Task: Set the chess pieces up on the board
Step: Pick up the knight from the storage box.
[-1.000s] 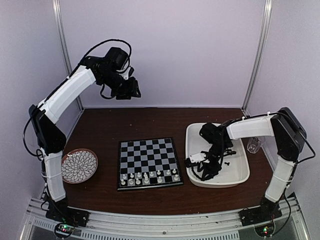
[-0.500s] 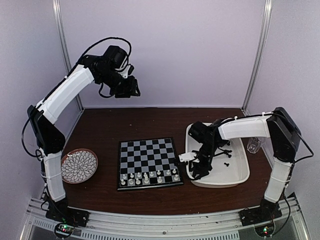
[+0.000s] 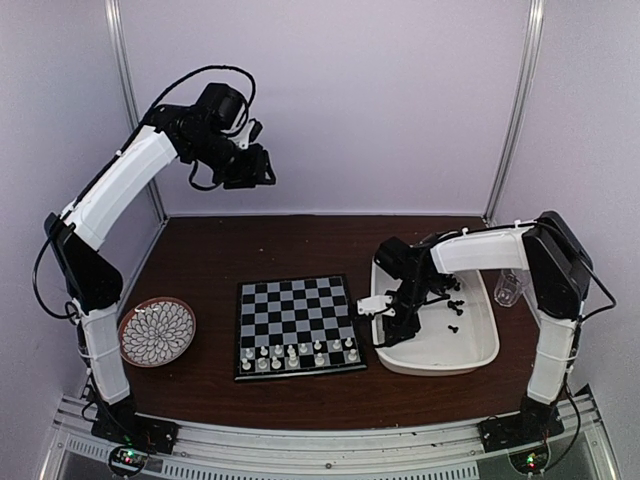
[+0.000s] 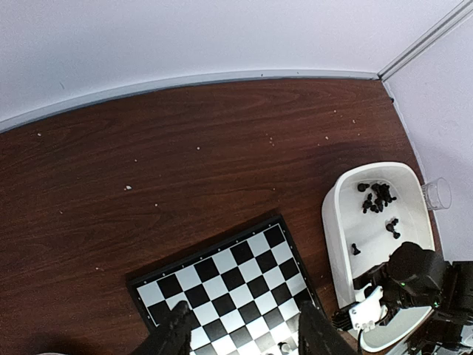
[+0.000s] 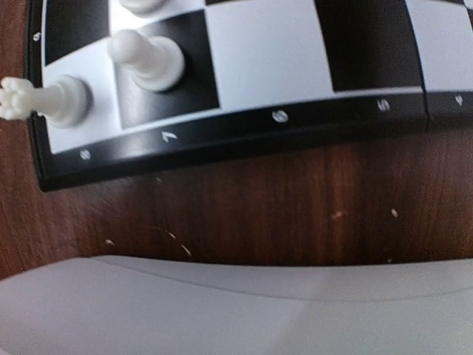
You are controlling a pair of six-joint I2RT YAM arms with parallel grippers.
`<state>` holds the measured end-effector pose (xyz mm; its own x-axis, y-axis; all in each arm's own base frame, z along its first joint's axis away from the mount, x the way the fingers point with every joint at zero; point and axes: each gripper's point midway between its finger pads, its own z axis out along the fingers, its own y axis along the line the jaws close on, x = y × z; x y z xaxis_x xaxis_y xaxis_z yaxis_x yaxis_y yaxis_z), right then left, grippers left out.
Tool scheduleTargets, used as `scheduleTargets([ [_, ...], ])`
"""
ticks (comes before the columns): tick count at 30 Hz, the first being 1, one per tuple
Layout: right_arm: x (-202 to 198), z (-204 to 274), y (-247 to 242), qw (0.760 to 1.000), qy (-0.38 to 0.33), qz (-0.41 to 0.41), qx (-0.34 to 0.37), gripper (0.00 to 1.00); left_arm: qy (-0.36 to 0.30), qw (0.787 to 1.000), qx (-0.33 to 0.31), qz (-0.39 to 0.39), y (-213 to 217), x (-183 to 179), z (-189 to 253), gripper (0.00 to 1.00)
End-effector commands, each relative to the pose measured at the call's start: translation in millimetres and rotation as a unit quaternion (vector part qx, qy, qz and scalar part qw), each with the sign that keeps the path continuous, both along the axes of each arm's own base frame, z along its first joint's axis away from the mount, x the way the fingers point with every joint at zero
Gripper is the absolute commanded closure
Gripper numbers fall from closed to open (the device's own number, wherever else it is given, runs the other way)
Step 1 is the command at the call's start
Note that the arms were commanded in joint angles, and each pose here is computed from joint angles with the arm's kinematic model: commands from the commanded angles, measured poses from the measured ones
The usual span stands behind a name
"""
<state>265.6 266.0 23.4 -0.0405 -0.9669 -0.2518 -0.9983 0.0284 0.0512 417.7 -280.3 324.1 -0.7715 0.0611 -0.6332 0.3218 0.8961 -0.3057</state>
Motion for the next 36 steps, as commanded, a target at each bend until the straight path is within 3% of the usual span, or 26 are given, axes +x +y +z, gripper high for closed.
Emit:
scheduleTargets([
  [1, 13, -7, -28, 0.998, -0.003, -0.034, -0.053, 0.50, -0.025, 1.000, -0.010, 0.002, 4, 1, 16, 0.51],
  [7, 11, -7, -41, 0.997, 0.002, -0.033, -0.069, 0.49, -0.021, 1.000, -0.015, -0.001, 1, 2, 12, 0.51],
  [25, 41, -4, -84, 0.984, 0.003, -0.153, -0.094, 0.48, -0.020, 0.999, -0.043, 0.013, -2, 0, 17, 0.51],
  [36, 15, 23, -65, 0.981, 0.074, -0.175, -0.036, 0.51, -0.030, 0.998, -0.049, 0.011, -2, -3, 25, 0.51],
])
